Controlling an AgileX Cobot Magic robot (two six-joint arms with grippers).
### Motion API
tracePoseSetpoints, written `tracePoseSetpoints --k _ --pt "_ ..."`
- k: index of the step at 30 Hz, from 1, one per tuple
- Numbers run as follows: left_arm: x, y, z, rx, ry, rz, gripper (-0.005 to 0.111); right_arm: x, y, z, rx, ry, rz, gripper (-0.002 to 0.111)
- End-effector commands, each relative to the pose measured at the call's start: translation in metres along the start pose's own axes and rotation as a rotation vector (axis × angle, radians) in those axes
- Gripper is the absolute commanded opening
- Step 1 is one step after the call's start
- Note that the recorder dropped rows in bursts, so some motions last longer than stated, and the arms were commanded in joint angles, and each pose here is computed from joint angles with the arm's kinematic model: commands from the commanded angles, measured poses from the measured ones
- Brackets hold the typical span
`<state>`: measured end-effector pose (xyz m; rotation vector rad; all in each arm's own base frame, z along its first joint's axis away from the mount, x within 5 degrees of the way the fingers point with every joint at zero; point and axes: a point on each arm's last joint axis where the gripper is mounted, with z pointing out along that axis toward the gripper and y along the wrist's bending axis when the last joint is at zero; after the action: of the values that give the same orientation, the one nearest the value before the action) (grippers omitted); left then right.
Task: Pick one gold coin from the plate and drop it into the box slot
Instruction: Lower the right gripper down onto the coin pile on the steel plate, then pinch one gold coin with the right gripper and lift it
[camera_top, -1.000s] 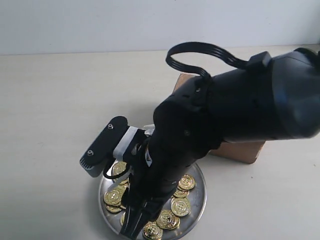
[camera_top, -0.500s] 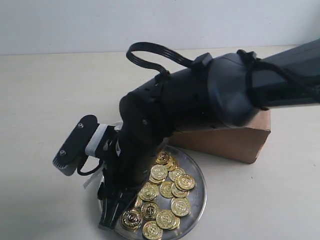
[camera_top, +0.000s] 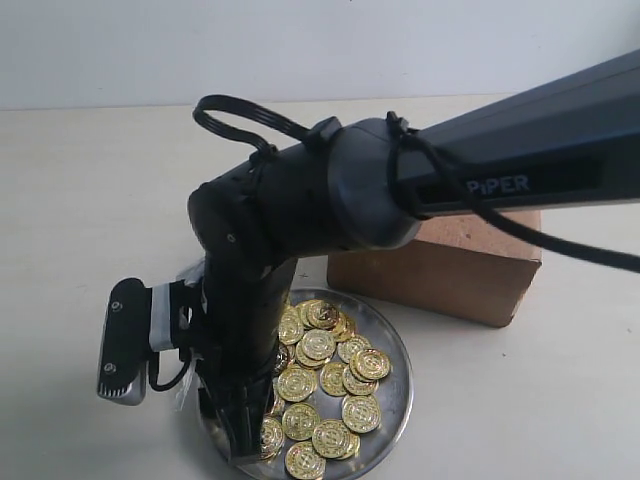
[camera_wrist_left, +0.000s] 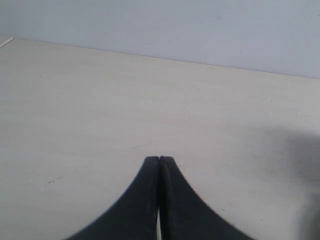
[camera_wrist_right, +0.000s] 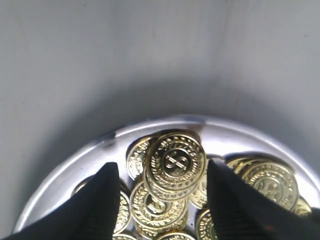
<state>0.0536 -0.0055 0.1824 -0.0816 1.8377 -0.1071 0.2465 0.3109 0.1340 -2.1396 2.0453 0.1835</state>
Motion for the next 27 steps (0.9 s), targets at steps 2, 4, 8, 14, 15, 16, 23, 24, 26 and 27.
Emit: tracePoseSetpoints --k 2,4,8,14,15,16,23,24,26,27 --pt "0.000 0.000 0.000 -0.003 -0.008 -0.008 0.000 -0.005 -0.006 0.003 0.000 0.003 -0.023 0.051" --pt "0.000 0.000 0.000 -0.003 -0.008 -0.008 0.000 -0.006 -0.008 0.005 -0.003 0.006 -0.022 0.051" --pt "0.000 0.000 0.000 -0.003 -0.008 -0.008 0.000 -0.003 -0.012 0.008 -0.011 0.015 -0.014 0.051" --pt "0.000 0.000 0.000 -0.003 -0.008 -0.008 0.000 -0.002 -0.013 0.009 -0.016 0.021 -0.009 0.051" --pt "0.000 0.000 0.000 -0.003 -0.008 -0.008 0.000 -0.002 -0.013 0.009 -0.015 0.020 -0.009 0.051" --pt "0.000 0.000 0.000 -0.003 -0.008 -0.008 0.000 -0.001 -0.014 0.009 -0.015 0.019 -0.002 0.051" --pt "0.000 0.000 0.000 -0.003 -0.008 -0.008 0.000 0.000 -0.015 0.015 -0.027 0.017 0.009 0.051" --pt "0.000 0.000 0.000 -0.003 -0.008 -0.008 0.000 0.000 -0.015 0.015 -0.028 0.012 0.011 0.051" --pt "0.000 0.000 0.000 -0.003 -0.008 -0.008 0.000 -0.001 -0.015 0.015 -0.029 0.007 -0.001 0.051" --pt "0.000 0.000 0.000 -0.003 -0.008 -0.008 0.000 -0.001 -0.015 0.016 -0.025 0.004 0.000 0.051"
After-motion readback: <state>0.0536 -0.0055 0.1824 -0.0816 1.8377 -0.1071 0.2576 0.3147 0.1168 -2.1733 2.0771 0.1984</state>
